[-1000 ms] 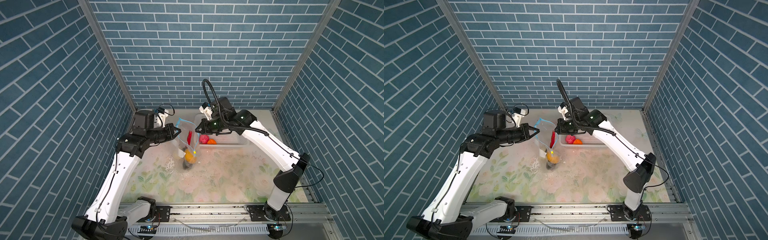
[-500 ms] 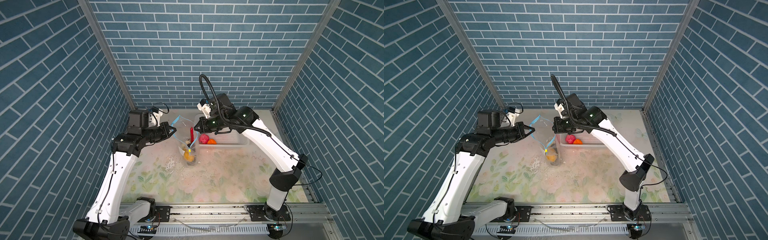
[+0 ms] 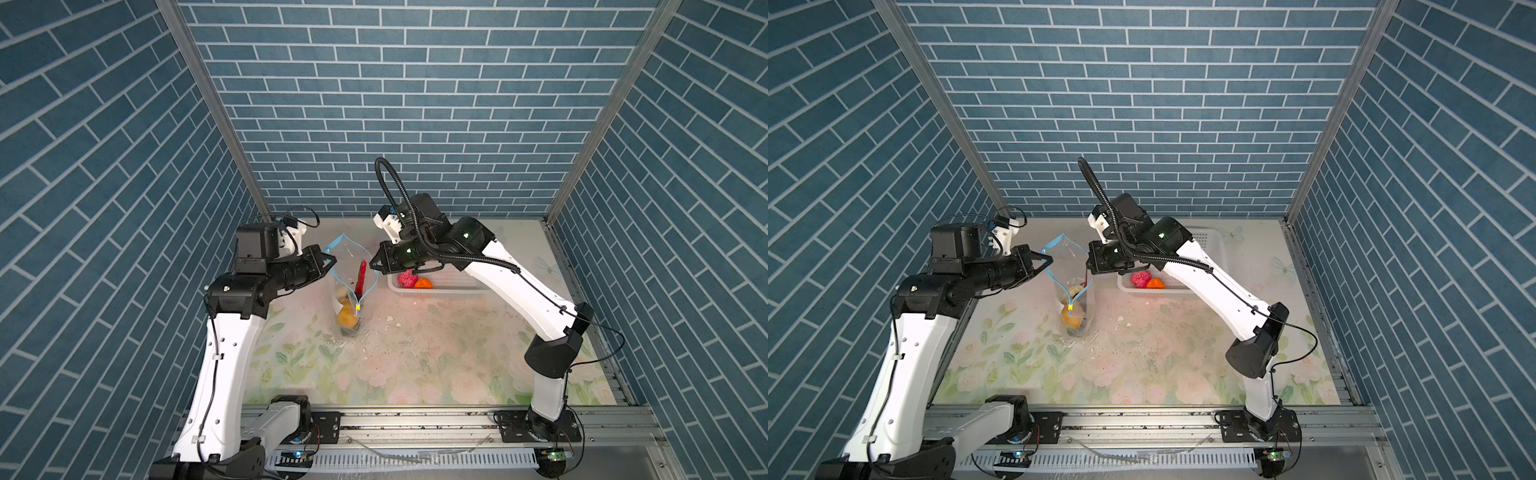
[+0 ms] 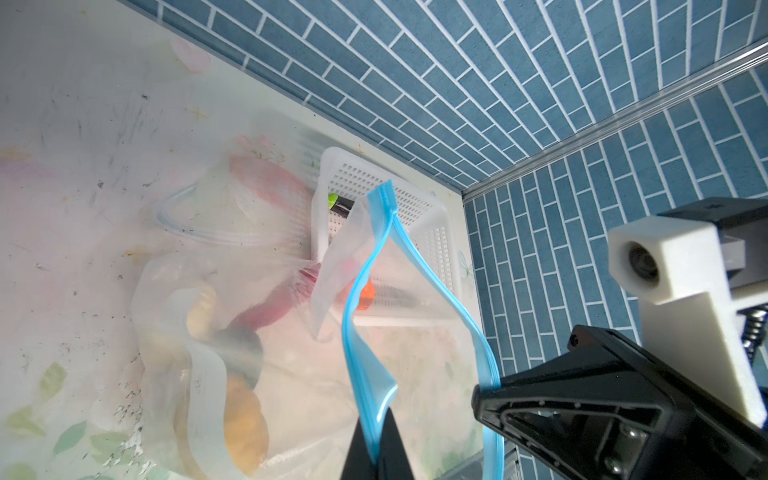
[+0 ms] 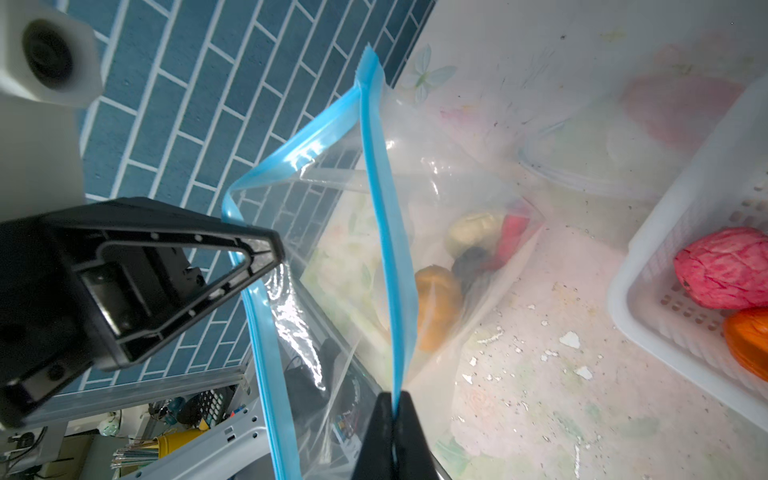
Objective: Place the food in the zip-top bag and seal the zipper
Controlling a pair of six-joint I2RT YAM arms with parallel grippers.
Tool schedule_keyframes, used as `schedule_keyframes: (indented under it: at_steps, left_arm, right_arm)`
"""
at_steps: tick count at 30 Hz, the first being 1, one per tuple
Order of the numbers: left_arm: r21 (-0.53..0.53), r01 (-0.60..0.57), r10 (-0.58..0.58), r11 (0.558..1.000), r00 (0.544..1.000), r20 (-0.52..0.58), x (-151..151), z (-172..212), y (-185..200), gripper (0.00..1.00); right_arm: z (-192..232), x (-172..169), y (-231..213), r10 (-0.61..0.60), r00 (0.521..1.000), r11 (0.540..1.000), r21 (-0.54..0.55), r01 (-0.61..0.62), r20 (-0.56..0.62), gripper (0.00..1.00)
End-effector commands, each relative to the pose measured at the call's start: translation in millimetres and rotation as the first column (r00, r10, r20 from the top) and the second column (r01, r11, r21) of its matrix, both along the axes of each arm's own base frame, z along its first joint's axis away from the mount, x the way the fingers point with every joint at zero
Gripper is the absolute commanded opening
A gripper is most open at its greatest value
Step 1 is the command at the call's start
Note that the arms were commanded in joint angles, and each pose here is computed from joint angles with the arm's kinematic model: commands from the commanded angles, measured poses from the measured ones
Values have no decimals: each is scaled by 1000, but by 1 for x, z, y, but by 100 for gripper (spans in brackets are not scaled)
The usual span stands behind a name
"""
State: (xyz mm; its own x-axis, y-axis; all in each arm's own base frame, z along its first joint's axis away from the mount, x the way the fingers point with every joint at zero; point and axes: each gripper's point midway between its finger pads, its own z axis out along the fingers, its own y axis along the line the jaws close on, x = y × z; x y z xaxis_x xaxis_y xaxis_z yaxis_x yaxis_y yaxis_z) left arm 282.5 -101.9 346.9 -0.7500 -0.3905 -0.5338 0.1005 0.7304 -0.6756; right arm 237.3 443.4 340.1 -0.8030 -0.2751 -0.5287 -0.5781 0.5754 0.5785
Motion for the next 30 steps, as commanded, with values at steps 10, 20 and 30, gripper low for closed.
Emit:
schedule_keyframes:
  at_steps: [10, 20, 30]
  left_arm:
    - [-29, 84, -86, 996, 992, -88, 12, -38, -19, 0]
    - [-81, 130, -139, 988, 984, -114, 24, -48, -35, 0]
    - [-68, 131, -140, 989, 980, -138, 23, -61, -34, 0]
  right_arm:
    - [-35, 19, -7, -59, 995, 996, 65, 65, -81, 12]
    - [-28, 29, -20, -53, 996, 994, 90, 59, -70, 46]
    - [-24, 65, -51, -37, 972, 995, -79, 57, 232, 66]
